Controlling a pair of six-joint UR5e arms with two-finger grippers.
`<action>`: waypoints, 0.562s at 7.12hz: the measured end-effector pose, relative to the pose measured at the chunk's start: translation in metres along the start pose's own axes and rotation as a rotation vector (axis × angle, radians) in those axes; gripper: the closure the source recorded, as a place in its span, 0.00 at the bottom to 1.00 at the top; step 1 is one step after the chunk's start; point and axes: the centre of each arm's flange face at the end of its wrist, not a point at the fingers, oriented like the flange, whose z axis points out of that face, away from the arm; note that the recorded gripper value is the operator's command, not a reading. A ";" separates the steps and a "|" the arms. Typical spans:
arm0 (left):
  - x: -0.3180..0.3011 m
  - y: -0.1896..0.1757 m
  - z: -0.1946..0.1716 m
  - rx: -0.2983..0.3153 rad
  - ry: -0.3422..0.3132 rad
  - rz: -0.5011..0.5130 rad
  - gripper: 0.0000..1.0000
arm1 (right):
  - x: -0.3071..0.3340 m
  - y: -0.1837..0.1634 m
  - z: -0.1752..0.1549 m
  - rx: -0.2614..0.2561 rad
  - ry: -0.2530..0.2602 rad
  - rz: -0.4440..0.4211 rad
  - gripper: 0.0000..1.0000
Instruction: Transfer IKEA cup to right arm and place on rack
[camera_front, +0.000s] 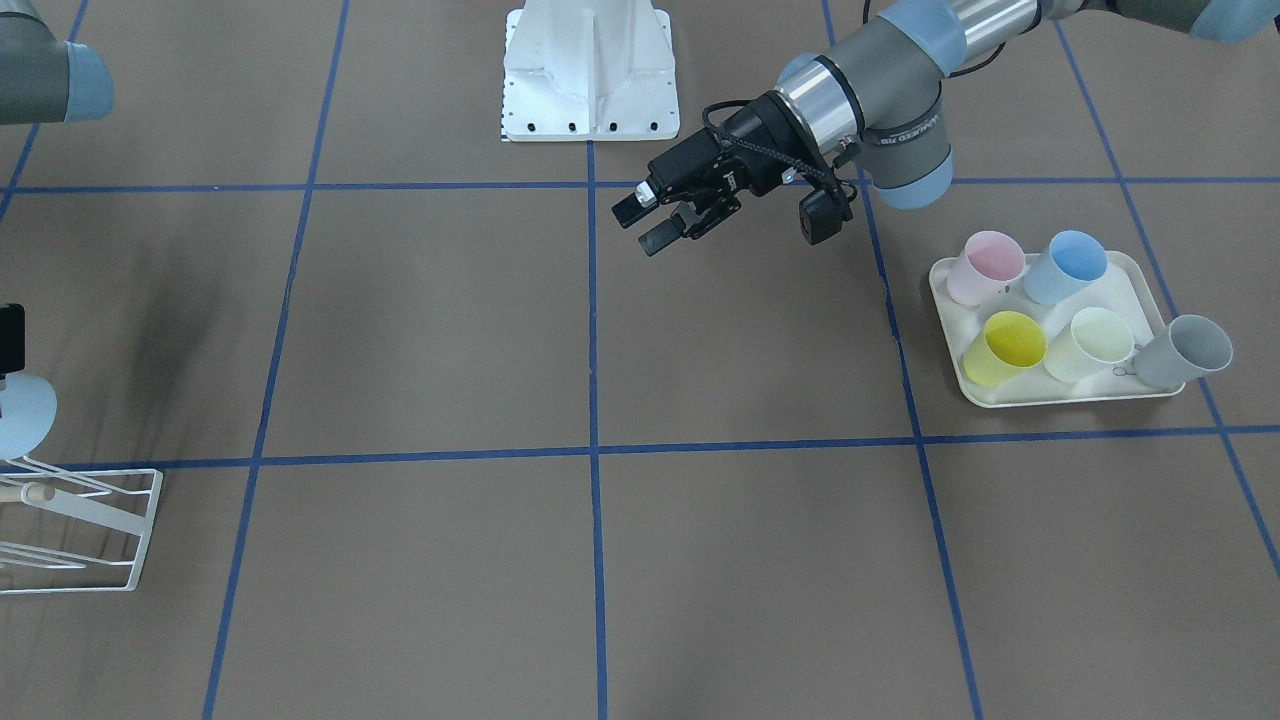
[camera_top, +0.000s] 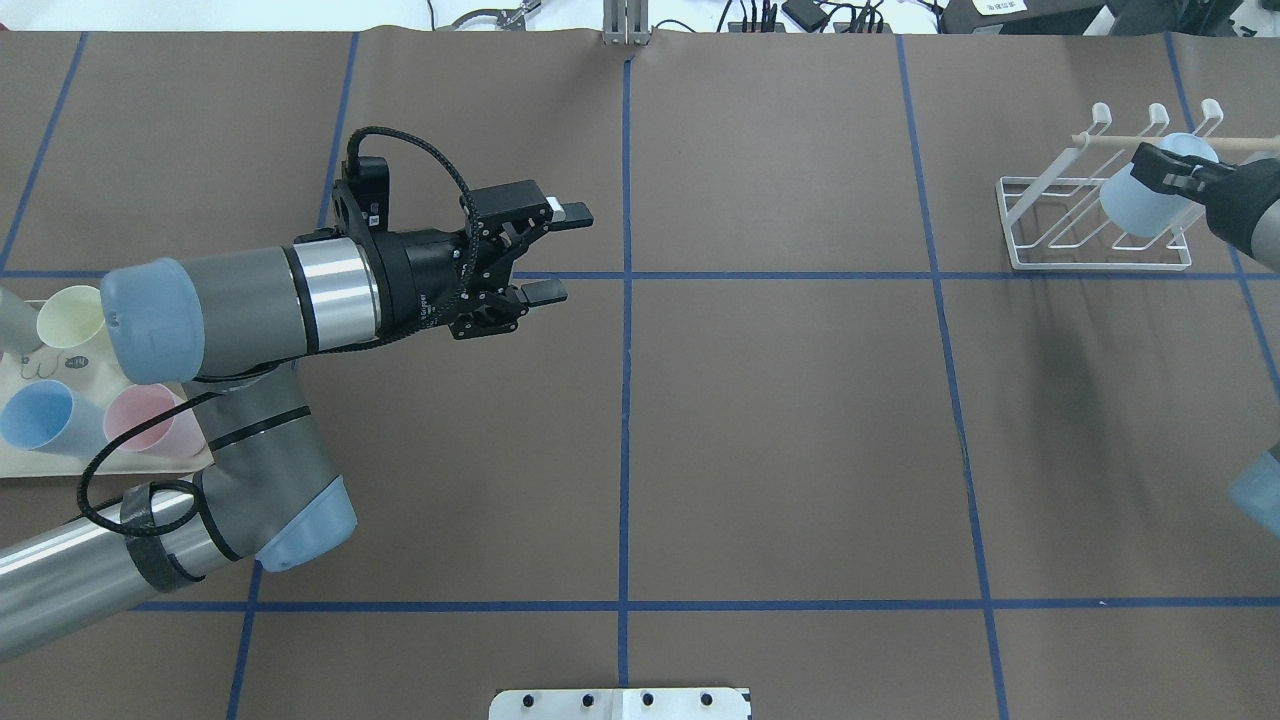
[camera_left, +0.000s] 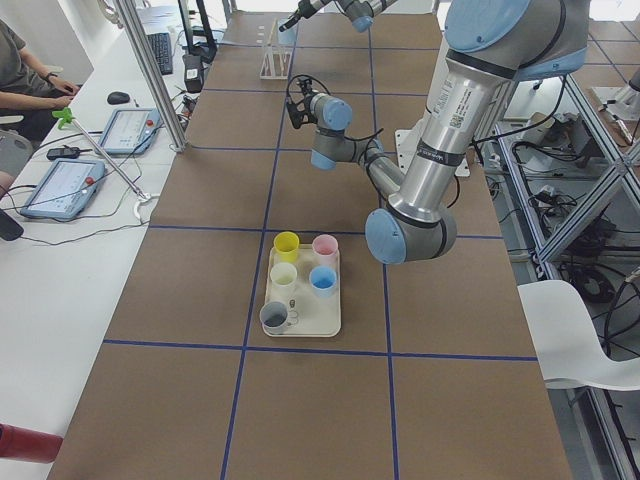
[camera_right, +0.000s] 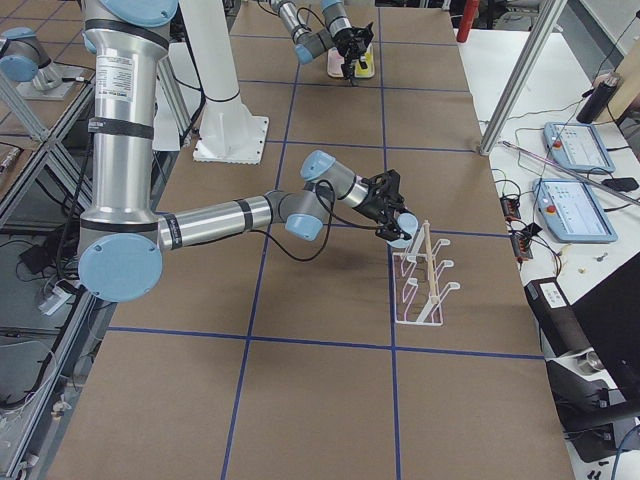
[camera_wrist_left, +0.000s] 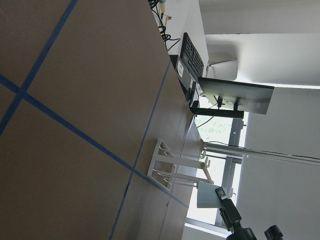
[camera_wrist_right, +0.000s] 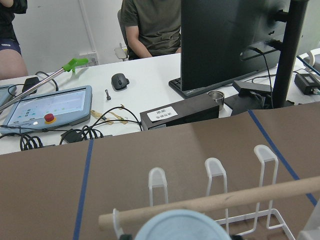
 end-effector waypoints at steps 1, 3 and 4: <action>0.001 0.000 0.000 -0.001 0.001 0.000 0.01 | 0.002 0.001 0.008 0.008 0.013 -0.003 1.00; 0.002 0.001 0.000 -0.002 0.005 0.001 0.01 | 0.002 0.003 0.017 0.013 0.022 -0.004 1.00; 0.003 0.002 -0.001 -0.003 0.006 0.001 0.01 | 0.001 0.003 0.018 0.012 0.021 -0.004 0.72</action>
